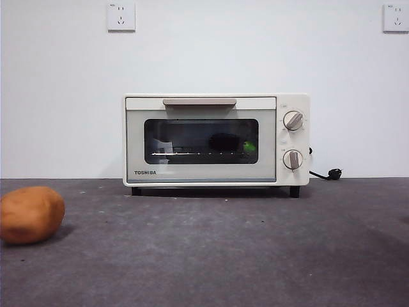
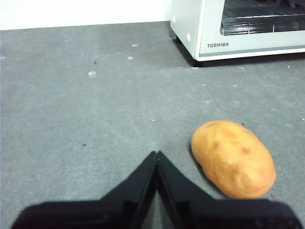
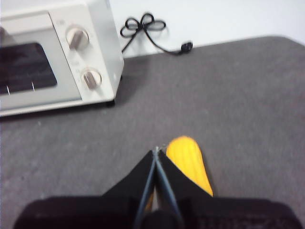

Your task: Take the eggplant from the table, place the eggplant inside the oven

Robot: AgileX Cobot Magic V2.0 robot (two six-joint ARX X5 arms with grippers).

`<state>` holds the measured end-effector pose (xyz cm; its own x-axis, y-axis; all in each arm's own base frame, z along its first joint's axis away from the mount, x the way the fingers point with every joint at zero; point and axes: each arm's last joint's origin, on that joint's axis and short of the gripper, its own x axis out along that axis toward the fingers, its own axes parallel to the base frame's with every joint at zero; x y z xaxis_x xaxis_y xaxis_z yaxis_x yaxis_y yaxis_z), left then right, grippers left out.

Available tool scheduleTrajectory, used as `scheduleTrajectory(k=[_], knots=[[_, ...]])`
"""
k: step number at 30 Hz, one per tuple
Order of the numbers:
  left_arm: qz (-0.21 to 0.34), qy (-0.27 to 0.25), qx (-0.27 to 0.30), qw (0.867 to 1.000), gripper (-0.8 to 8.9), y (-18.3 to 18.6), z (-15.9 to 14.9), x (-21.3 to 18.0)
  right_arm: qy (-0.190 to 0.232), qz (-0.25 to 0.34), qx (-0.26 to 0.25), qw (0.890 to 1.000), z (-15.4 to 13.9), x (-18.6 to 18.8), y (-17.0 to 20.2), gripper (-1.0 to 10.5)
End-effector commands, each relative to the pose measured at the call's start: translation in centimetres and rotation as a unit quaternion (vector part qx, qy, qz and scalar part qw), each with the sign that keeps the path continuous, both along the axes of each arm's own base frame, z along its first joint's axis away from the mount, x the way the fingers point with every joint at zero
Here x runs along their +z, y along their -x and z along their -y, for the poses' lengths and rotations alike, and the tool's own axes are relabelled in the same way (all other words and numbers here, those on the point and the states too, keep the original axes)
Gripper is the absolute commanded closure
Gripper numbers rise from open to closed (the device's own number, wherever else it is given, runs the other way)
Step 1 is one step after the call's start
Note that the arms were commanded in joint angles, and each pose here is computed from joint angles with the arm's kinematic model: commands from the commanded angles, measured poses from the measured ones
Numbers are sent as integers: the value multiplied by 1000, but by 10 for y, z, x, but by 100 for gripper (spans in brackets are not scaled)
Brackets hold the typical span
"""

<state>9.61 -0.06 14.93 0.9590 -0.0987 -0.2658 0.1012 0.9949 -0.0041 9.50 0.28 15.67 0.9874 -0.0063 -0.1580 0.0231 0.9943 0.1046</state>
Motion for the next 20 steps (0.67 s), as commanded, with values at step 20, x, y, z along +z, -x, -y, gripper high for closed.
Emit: scheduleTrajectory(k=[20], knots=[[-1, 5, 3, 1000, 817, 0, 0, -2, -7, -9, 2, 1000, 0, -7, -1, 946]])
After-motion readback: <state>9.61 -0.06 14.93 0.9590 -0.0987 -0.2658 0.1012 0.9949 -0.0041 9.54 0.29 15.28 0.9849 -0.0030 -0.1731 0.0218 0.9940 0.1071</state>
